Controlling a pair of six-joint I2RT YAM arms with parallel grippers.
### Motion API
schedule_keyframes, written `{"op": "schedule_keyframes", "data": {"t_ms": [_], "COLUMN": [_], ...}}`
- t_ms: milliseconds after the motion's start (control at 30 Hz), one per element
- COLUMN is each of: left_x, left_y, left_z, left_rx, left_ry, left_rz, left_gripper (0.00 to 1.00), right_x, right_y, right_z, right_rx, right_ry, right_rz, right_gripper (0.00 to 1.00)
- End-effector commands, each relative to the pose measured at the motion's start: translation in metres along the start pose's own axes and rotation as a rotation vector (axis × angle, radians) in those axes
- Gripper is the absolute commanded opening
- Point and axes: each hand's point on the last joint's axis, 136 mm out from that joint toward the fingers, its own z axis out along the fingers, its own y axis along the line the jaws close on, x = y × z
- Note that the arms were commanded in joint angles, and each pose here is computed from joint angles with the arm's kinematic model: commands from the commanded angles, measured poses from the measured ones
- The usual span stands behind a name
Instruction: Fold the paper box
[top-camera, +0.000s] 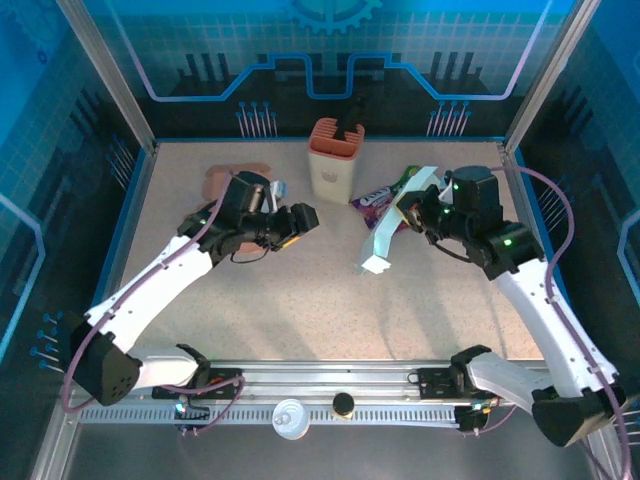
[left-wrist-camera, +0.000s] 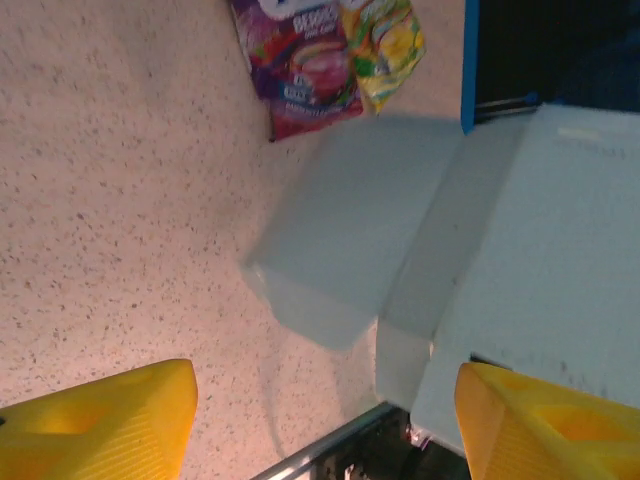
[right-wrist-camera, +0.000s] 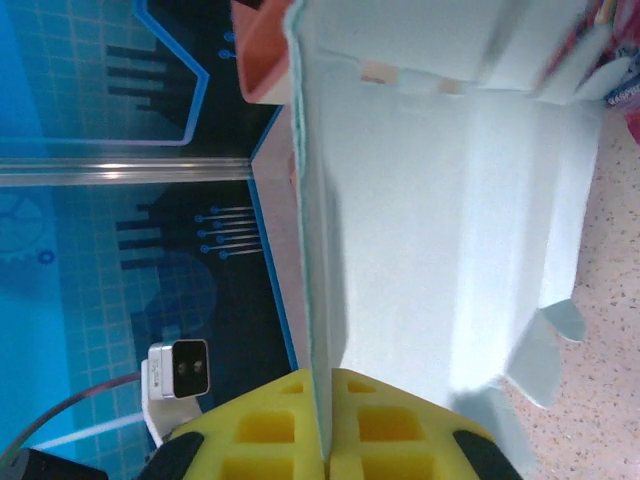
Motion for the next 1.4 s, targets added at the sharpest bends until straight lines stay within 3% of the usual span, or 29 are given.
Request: {"op": "schedule_keyframes", "data": {"t_ms": [0,133,300,600,1100,1367], "left_x": [-0.011,-0.011,-0.004,0.028,0.063,0.07], "left_y": [0.009,0.019,0.031,0.08,0.146,0.154], "left_z": [-0.015,-0.017,-0.019,-0.021,-0.002,0.008], "left_rx": [-0.062,-0.065,-0.089,-0.224,-0.315,-0.217], "left_ry": [-0.06,-0.06,-0.043,0.044,0.091,0.035], "left_rz": [0.012,-0.031,-0.048,0.013,0.009,0.058], "left_gripper": [0.69,0.68,0.67,0.59,0.49,0.44], "right_x": [0.009,0.024,0.029,0.055,0.08,0.095], "right_y": [-0.028,-0.014,-0.003,-0.036,-0.061,-0.077], "right_z": [-0.015,0.005,0.071,0.162,0.203,0.21], "right_rx": [0.266,0.343,0.367,0.417,0.341,0.32], "right_ry": [-0.079,-0.101,-0.108,-0.012,0.028,0.028], "right_rz": [-0.004,0.054,0.108,0.159,0.141,0.121], "right_gripper": [0.0,0.0,0.0,0.0,0.0,0.0]}}
